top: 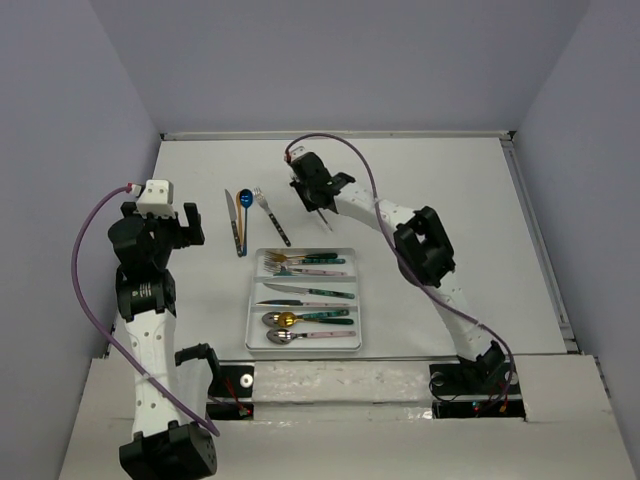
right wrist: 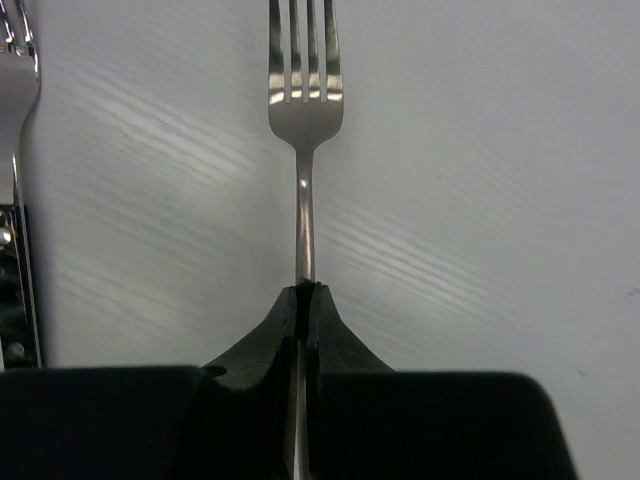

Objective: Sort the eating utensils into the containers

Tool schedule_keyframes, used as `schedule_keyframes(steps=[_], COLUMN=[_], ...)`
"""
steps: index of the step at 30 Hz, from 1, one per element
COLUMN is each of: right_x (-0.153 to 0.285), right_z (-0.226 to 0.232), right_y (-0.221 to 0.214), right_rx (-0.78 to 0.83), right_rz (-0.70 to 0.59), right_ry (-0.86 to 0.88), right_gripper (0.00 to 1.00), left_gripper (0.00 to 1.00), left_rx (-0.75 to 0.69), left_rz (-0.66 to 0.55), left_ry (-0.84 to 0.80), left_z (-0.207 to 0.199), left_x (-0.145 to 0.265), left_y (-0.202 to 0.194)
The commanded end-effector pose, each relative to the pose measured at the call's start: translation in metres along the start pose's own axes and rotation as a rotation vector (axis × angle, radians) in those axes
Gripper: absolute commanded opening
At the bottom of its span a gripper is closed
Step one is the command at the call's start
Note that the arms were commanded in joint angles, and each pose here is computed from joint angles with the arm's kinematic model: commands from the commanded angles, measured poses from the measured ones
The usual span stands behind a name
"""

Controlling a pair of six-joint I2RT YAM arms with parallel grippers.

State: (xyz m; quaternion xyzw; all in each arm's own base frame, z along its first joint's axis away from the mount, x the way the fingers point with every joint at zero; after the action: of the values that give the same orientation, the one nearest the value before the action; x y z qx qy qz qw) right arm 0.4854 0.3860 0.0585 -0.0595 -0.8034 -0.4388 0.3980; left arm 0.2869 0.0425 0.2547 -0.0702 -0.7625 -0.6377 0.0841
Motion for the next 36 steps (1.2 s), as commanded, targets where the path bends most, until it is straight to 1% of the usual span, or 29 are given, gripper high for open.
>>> schedule_keyframes(steps=[1, 2, 3, 4, 5, 6, 7, 8, 9, 10, 11, 12, 14, 15, 17, 18, 20, 22, 25, 28, 31, 32, 33, 35, 36], right_x=[0.132, 0.131, 0.151, 0.193, 0.191, 0.204, 0.21, 0.224, 0.24, 0.231, 0.238, 0.232, 0.222, 0.223, 0.21, 0.197, 0.192, 0.174, 0.154, 0.142, 0.135, 0.134, 0.133, 0.135, 0.138], right_z=[-0.079, -0.068, -0.069, -0.082, -0.068, -0.062, -0.058, -0.035, -0.028, -0.007, 0.006, 0.029, 0.05, 0.055, 0.069, 0.074, 0.079, 0.086, 0.086, 0.092, 0.097, 0.097, 0.098, 0.094, 0.091], right_y=[0.116, 0.095, 0.109, 0.123, 0.104, 0.104, 0.098, 0.087, 0.095, 0.07, 0.065, 0.044, 0.028, 0.027, 0.019, 0.01, 0.013, -0.003, -0.018, -0.031, -0.041, -0.042, -0.045, -0.036, -0.03], right_rx=[0.036, 0.112, 0.116, 0.115, 0.167, 0.182, 0.199, 0.269, 0.301, 0.364, 0.449, 0.513, 0.624, 0.653, 0.731, 0.755, 0.788, 0.818, 0.854, 0.87, 0.878, 0.877, 0.866, 0.828, 0.818], right_rz=[-0.376, -0.352, -0.439, -0.532, -0.533, -0.574, -0.587, -0.613, -0.664, -0.633, -0.658, -0.632, -0.618, -0.618, -0.59, -0.549, -0.538, -0.477, -0.41, -0.37, -0.343, -0.34, -0.328, -0.326, -0.335], right_ry=[-0.166, -0.147, -0.161, -0.176, -0.156, -0.136, -0.112, -0.027, 0.008, 0.065, 0.103, 0.152, 0.195, 0.198, 0.216, 0.232, 0.229, 0.254, 0.235, 0.261, 0.287, 0.289, 0.294, 0.269, 0.257], right_gripper=[0.0, 0.0, 0.0, 0.0, 0.0, 0.0, 0.0, 0.0, 0.0, 0.0, 0.0, 0.0, 0.0, 0.0, 0.0, 0.0, 0.0, 0.0, 0.0, 0.04, 0.19, 0.27, 0.42, 0.49, 0.5], left_gripper=[0.99, 0.99, 0.99, 0.99, 0.99, 0.99, 0.99, 0.99, 0.99, 0.99, 0.99, 0.99, 0.99, 0.99, 0.99, 0.99, 0.99, 0.99, 0.99, 0.99, 0.99, 0.99, 0.99, 0.99, 0.99], left_rx=[-0.029, -0.031, -0.031, -0.032, -0.031, -0.032, -0.029, -0.03, -0.03, -0.03, -0.03, -0.03, -0.032, -0.032, -0.032, -0.033, -0.032, -0.031, -0.031, -0.032, -0.032, -0.031, -0.03, -0.028, -0.025], left_rz=[-0.043, -0.041, -0.038, -0.034, -0.029, -0.026, -0.025, -0.022, -0.022, -0.022, -0.023, -0.023, -0.024, -0.024, -0.022, -0.021, -0.023, -0.021, -0.023, -0.025, -0.021, -0.016, -0.01, 0.002, 0.01], left_ry=[-0.009, -0.012, -0.009, -0.008, -0.011, -0.01, -0.009, -0.015, -0.013, -0.015, -0.013, -0.015, -0.016, -0.018, -0.012, -0.01, -0.007, -0.005, -0.003, -0.001, -0.004, -0.005, -0.008, 0.0, 0.0], left_z=[0.0, 0.0, 0.001, 0.002, 0.001, 0.002, 0.002, 0.002, 0.002, 0.002, 0.002, 0.002, 0.002, 0.001, 0.003, 0.003, 0.004, 0.004, 0.005, 0.006, 0.006, 0.006, 0.006, 0.008, 0.009], left_x=[0.001, 0.0, -0.001, -0.001, -0.002, -0.003, -0.003, -0.003, -0.003, -0.003, -0.003, -0.003, -0.003, -0.003, -0.003, -0.003, -0.002, -0.002, -0.002, -0.001, -0.002, -0.003, -0.004, -0.006, -0.008], left_y=[0.007, 0.006, 0.006, 0.004, 0.003, 0.002, 0.002, 0.001, 0.001, 0.001, 0.001, 0.001, 0.001, 0.001, 0.001, 0.0, 0.0, 0.0, 0.0, 0.001, -0.001, -0.002, -0.004, -0.007, -0.009])
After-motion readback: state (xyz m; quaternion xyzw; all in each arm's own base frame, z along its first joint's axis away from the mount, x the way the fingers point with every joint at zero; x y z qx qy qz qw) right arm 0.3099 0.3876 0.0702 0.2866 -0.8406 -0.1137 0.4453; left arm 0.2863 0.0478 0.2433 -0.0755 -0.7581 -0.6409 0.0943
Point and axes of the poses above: each gripper's point midway between its finger pads, its own x axis back along the fingers, its own z axis along the line the jaws close on, y = z × x, the point moved 1 cm from there along x, back along the fingers, and after that the axes turned 13 degrees about x, right-handed, at the moved point
